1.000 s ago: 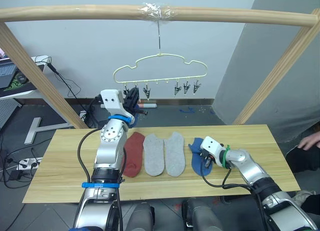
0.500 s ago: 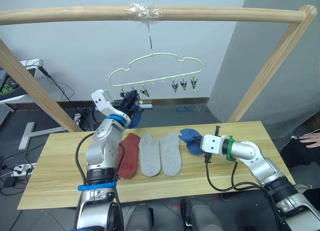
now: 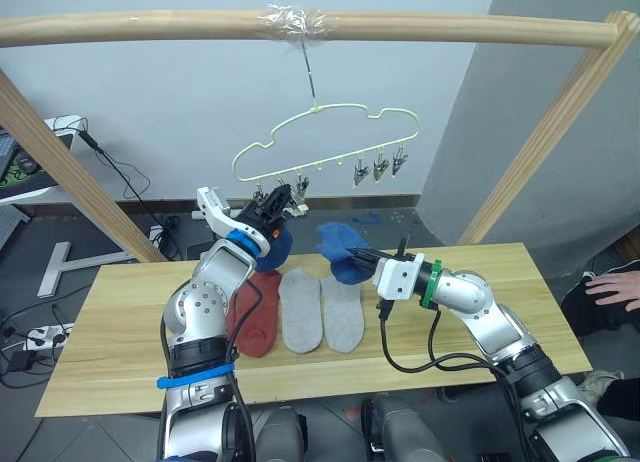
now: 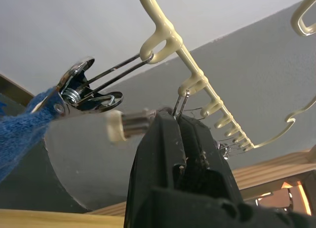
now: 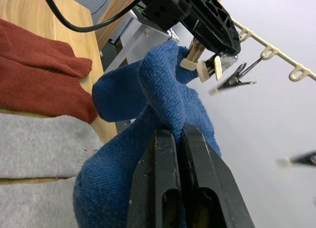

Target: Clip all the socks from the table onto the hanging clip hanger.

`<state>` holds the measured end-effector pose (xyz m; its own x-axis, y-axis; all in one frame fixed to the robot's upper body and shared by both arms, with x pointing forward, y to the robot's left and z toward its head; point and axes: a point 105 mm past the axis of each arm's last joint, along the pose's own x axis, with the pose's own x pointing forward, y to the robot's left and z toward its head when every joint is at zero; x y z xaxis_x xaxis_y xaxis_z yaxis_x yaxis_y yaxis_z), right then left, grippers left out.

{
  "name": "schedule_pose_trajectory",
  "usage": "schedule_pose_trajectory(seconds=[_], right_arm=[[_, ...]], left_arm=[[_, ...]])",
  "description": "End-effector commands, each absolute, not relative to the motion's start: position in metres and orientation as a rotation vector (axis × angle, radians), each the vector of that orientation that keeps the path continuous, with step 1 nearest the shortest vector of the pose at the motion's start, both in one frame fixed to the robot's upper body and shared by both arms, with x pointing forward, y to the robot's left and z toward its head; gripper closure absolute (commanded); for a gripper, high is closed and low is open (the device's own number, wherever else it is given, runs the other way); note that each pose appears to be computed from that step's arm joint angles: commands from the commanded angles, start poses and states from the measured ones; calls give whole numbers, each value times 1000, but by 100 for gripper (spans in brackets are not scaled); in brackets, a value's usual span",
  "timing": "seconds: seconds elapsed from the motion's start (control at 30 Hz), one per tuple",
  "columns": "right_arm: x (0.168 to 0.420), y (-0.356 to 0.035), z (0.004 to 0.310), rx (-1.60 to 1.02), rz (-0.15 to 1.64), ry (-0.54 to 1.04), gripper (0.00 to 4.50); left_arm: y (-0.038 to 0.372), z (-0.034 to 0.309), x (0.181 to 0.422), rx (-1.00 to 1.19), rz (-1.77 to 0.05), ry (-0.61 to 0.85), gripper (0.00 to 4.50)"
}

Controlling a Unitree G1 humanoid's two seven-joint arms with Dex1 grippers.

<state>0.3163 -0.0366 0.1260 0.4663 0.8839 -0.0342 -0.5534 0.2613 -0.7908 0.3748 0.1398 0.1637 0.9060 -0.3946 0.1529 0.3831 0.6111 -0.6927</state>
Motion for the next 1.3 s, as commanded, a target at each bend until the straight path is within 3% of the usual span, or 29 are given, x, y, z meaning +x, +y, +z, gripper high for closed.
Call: schedule_pose_trajectory(seconds=[0.03, 1.23, 1.3], right_arm=[[318, -26, 147, -834, 1003, -555, 447], [323, -11, 165, -777, 1005, -605, 447], [323, -12, 165, -776, 1005, -600, 450]], left_arm=[[132, 170, 368, -777, -498, 7, 450], [122, 183, 360, -786, -577, -28, 450], [122, 184, 357, -797, -589, -33, 393]])
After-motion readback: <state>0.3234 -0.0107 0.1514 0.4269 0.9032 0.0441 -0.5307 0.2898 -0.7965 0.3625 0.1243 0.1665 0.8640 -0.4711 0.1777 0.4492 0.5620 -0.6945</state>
